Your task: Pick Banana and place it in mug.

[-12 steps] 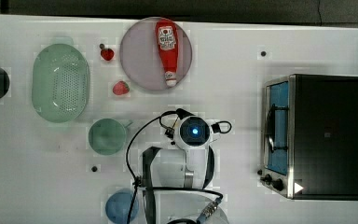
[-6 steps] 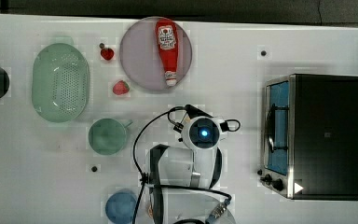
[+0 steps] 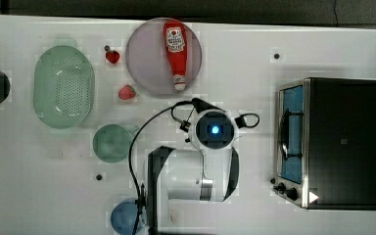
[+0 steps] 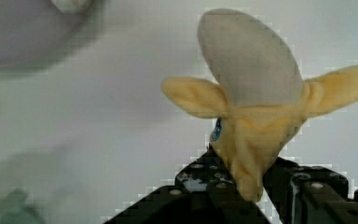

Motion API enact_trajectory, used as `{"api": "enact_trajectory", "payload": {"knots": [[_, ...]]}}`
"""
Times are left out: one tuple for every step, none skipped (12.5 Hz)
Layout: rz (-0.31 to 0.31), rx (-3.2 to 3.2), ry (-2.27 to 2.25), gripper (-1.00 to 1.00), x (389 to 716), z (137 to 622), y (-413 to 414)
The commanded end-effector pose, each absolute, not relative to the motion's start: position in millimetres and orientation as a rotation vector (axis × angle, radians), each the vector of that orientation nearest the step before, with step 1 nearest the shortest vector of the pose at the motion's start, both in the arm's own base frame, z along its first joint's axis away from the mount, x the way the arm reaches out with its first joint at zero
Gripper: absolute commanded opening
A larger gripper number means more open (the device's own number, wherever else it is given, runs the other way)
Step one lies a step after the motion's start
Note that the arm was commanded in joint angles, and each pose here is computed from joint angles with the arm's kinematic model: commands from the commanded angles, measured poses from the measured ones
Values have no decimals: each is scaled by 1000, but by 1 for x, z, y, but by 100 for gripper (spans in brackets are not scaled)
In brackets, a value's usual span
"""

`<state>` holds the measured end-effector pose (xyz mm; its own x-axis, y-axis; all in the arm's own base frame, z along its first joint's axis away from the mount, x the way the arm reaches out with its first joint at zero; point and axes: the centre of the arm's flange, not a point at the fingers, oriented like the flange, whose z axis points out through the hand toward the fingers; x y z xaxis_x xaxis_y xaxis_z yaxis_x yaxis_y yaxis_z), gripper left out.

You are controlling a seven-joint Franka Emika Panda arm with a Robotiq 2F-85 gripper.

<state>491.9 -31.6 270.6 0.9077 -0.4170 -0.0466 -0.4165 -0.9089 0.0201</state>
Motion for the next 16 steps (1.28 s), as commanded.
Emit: {"api": "enact_trajectory", "payload": {"knots": [[-48,3072,-666,-42,499,381,-31],[-55,3071,-659,-42,496,407,-28],[-49,3072,-645,-42,494,429,-23],[-34,3075,-624,-42,492,447,-16],[-2,3080,-594,-42,491,459,-6],[29,3085,-548,-42,489,468,10],[43,3087,-501,-42,487,472,27],[42,3090,-421,-42,484,473,54],[31,3089,-357,-42,481,470,75],[13,3086,-265,-42,476,464,105],[3,3083,-197,-42,472,459,127],[-7,3079,-139,-42,468,454,145],[-19,3077,-112,-42,464,450,161],[-31,3070,-150,-42,461,444,175],[-44,3058,-235,-42,457,437,189],[-58,3045,-309,-42,453,430,202]]}}
